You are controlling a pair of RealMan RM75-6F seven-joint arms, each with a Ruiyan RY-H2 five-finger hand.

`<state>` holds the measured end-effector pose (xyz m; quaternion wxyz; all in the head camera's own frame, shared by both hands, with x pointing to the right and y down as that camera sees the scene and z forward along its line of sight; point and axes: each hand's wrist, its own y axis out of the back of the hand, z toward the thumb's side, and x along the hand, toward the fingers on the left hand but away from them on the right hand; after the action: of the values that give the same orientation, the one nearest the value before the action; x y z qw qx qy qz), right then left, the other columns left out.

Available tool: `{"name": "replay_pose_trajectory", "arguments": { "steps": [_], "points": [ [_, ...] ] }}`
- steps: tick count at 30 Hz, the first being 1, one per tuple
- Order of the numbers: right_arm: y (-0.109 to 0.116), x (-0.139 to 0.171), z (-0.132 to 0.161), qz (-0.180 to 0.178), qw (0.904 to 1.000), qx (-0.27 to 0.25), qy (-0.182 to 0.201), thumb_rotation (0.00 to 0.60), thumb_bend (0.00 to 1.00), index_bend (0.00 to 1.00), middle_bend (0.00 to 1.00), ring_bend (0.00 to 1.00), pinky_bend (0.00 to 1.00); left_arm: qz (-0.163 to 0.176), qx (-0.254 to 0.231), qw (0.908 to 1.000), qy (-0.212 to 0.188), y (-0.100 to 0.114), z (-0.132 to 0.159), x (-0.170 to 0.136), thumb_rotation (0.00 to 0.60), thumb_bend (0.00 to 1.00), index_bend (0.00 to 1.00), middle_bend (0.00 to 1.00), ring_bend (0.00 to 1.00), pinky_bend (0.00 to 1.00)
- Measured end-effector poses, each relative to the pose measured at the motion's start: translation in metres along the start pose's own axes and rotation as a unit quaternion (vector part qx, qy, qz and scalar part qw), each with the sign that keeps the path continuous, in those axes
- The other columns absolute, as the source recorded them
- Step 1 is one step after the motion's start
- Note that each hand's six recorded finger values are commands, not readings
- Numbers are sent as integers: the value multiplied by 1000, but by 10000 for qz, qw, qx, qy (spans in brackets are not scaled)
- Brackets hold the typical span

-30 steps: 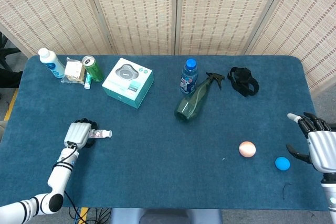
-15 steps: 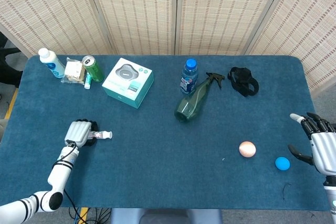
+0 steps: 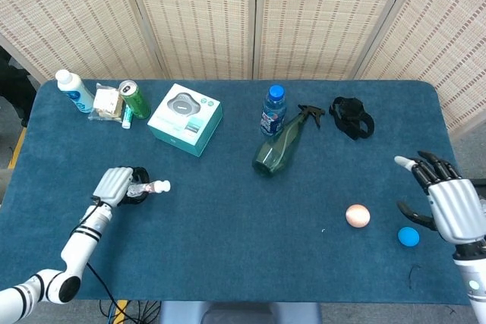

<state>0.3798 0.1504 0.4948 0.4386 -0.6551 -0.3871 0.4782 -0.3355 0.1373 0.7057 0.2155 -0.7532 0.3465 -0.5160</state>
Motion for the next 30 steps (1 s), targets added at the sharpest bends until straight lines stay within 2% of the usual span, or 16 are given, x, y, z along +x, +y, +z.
{"name": "replay_pose_trajectory", "arguments": {
  "steps": [3, 9, 16, 22, 30],
  "points": [
    [0, -16, 22, -8, 9986, -119, 518, 600, 136, 296, 338, 160, 250, 5, -340, 9990, -293, 13, 17, -4, 600, 415, 564, 622, 421, 320],
    [-8, -50, 67, 88, 9882, -395, 1475, 600, 137, 341, 338, 160, 250, -79, -723, 9942, -793, 33, 53, -10, 600, 422, 574, 632, 428, 321],
    [-23, -86, 127, 224, 9665, -625, 2480, 600, 136, 406, 339, 160, 250, -442, -1019, 9871, -1152, 40, 89, -10, 600, 425, 575, 633, 429, 320],
    [-38, -108, 172, 301, 9481, -683, 3091, 600, 137, 407, 339, 160, 250, -783, -1176, 9824, -1226, 37, 106, -7, 600, 430, 576, 633, 430, 323],
    [-55, -125, 217, 398, 9313, -412, 3597, 600, 137, 407, 340, 160, 250, -1101, -1346, 9765, -1272, 32, 121, -1, 600, 432, 576, 633, 431, 325]
  ]
}}
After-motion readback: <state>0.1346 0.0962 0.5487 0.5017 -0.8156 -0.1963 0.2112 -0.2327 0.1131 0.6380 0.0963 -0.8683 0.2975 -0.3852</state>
